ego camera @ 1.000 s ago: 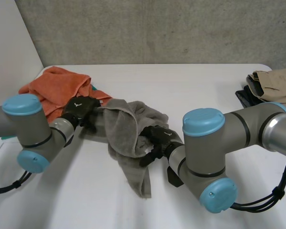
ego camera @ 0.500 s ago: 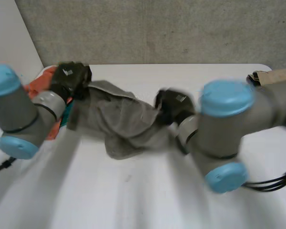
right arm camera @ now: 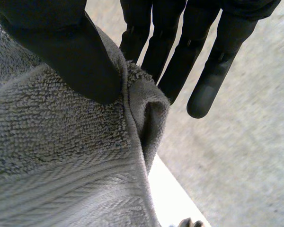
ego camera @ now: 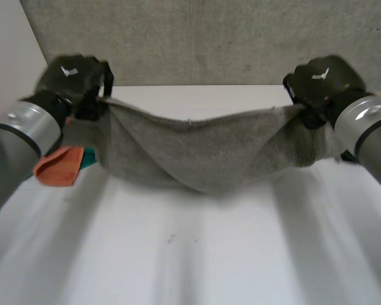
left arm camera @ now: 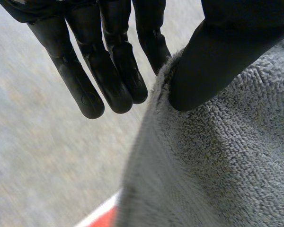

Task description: Fold the laundry.

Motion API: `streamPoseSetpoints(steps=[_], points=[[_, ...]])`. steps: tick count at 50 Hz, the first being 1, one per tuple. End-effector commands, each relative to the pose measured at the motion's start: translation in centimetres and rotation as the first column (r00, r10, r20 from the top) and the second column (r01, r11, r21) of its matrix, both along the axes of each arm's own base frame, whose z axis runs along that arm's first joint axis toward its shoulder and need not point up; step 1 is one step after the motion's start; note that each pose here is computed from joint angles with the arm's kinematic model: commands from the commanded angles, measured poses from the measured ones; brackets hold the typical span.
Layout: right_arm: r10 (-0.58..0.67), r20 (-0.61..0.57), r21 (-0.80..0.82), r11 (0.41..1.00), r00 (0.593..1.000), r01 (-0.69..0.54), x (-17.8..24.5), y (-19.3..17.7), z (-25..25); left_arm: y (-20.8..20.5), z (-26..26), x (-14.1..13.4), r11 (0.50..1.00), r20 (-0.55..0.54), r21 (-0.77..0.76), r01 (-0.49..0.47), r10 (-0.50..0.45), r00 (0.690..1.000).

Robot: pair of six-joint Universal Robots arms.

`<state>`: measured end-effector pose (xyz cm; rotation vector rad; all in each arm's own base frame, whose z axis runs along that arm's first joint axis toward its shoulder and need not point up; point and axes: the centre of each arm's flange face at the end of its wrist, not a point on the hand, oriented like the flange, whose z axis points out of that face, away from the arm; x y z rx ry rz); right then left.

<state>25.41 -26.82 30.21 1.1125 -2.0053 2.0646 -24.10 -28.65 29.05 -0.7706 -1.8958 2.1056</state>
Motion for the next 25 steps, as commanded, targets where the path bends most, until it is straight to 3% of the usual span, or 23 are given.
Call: streamPoseSetpoints(steps=[1, 4, 6, 9, 12, 14, 19, 25], points=[[-0.031, -0.148, -0.013, 0.999, 0.989, 0.029, 1.4, -5.3, -4.5, -6.0, -4.0, -2.2, 0.996, 0.134, -0.089, -0.002, 0.014, 0.991], [-0.106, -0.096, -0.188, 0.978, 0.990, 0.086, 2.3, -8.3, -2.3, -7.8, -1.8, -3.6, 0.969, 0.118, -0.246, -0.007, 0.037, 0.992], [-0.136, -0.029, -0.299, 0.947, 0.990, 0.121, 2.7, -9.7, -0.5, -9.3, 2.1, -4.0, 0.904, 0.031, -0.422, -0.067, 0.088, 0.996], [-0.130, 0.110, -0.507, 0.845, 0.985, 0.168, 3.0, -10.5, 3.7, -9.8, 5.9, -4.0, 0.816, -0.114, -0.558, -0.151, 0.104, 0.988], [-0.096, 0.209, -0.632, 0.746, 0.973, 0.209, 2.8, -10.0, 6.2, -9.3, 7.4, -4.1, 0.788, -0.183, -0.595, -0.161, 0.063, 0.981], [-0.087, 0.211, -0.639, 0.742, 0.974, 0.205, 2.8, -9.6, 5.7, -8.3, 7.6, -4.1, 0.806, -0.202, -0.576, -0.141, 0.027, 0.979], [-0.088, 0.130, -0.527, 0.838, 0.988, 0.144, 2.4, -9.0, 1.8, -6.4, 4.6, -3.5, 0.880, -0.189, -0.465, -0.097, 0.008, 0.982], [-0.088, 0.056, -0.295, 0.950, 0.995, 0.101, 2.1, -8.5, -5.0, -4.8, -4.7, -2.6, 0.978, -0.074, -0.198, -0.070, 0.056, 0.996]])
